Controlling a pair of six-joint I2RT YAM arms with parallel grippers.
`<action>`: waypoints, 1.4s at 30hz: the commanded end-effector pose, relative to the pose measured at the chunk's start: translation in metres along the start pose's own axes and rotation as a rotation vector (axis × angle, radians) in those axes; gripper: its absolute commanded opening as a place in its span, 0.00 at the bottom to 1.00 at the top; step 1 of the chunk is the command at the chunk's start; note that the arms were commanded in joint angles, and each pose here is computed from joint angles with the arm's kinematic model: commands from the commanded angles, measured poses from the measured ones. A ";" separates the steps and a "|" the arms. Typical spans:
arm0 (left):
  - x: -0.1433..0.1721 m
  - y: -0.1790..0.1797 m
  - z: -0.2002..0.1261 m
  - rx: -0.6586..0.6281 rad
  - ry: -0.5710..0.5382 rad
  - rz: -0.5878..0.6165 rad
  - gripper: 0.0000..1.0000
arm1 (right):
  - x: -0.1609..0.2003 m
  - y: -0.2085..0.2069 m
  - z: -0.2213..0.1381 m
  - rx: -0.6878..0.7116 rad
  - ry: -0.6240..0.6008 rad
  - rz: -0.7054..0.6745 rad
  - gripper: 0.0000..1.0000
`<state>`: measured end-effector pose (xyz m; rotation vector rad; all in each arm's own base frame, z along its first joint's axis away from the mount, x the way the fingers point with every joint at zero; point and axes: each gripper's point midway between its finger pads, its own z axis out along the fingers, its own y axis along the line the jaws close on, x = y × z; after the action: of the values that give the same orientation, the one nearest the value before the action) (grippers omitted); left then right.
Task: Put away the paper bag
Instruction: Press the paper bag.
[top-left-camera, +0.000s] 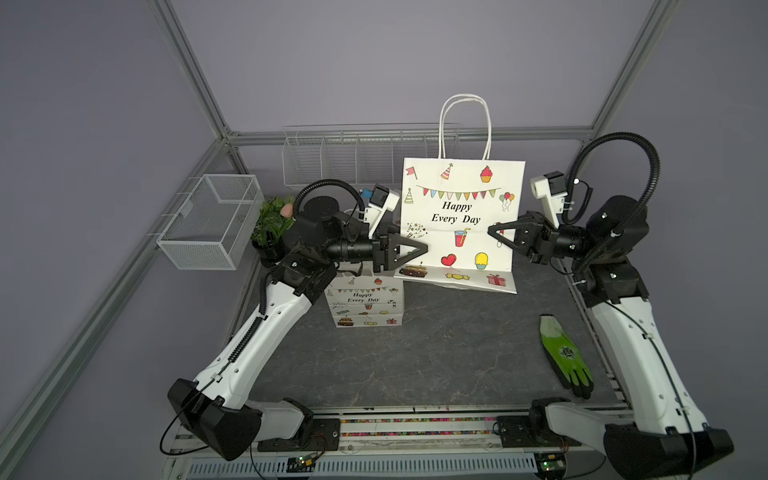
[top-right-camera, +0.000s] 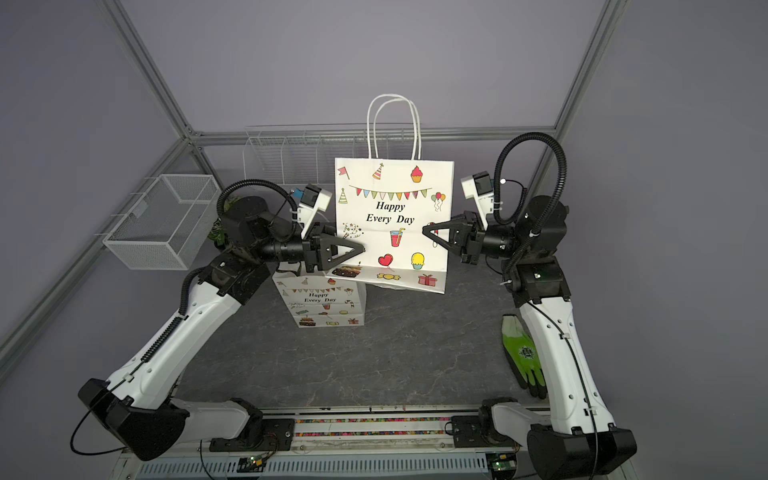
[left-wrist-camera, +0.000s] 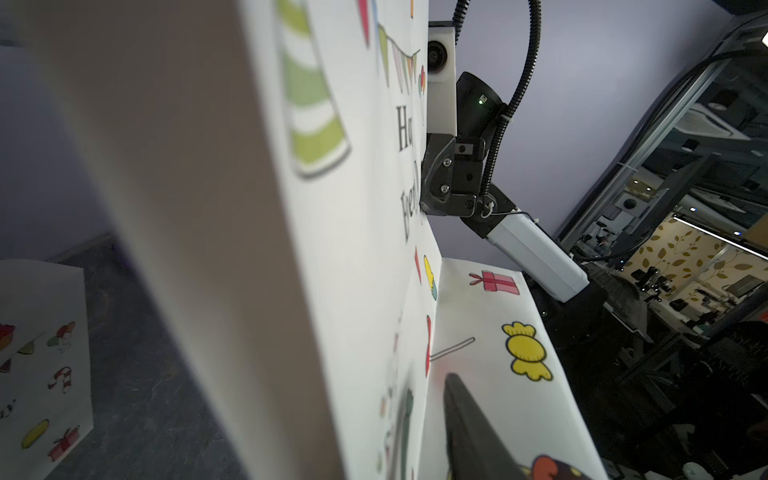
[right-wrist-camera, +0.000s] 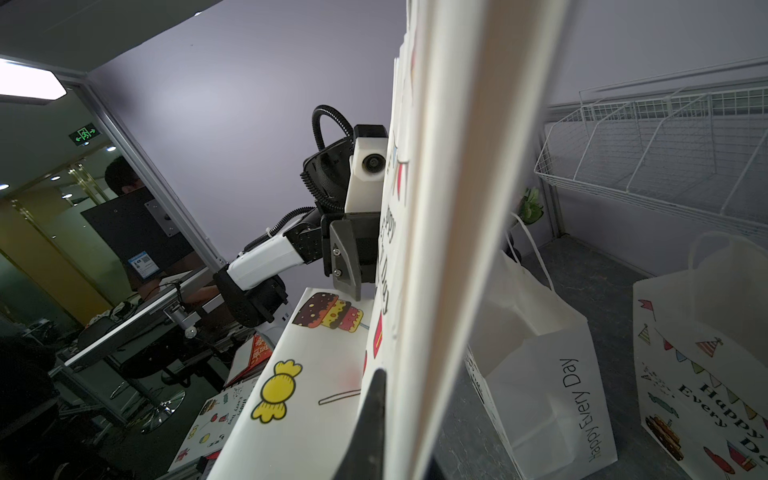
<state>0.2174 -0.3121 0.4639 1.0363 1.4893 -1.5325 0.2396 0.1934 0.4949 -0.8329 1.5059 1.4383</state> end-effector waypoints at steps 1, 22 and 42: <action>-0.001 -0.016 -0.004 0.025 0.002 0.033 0.26 | -0.004 0.015 0.000 -0.017 -0.012 -0.045 0.07; -0.016 -0.026 -0.018 -0.062 -0.058 0.062 0.00 | 0.029 0.021 0.012 -0.075 0.098 0.001 0.62; -0.010 -0.026 -0.018 -0.036 -0.053 0.055 0.13 | 0.037 0.017 0.013 -0.035 0.121 -0.006 0.07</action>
<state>0.2001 -0.2943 0.4805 0.9929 1.4645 -1.4725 0.2107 0.2107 0.4675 -0.9504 1.5751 1.4693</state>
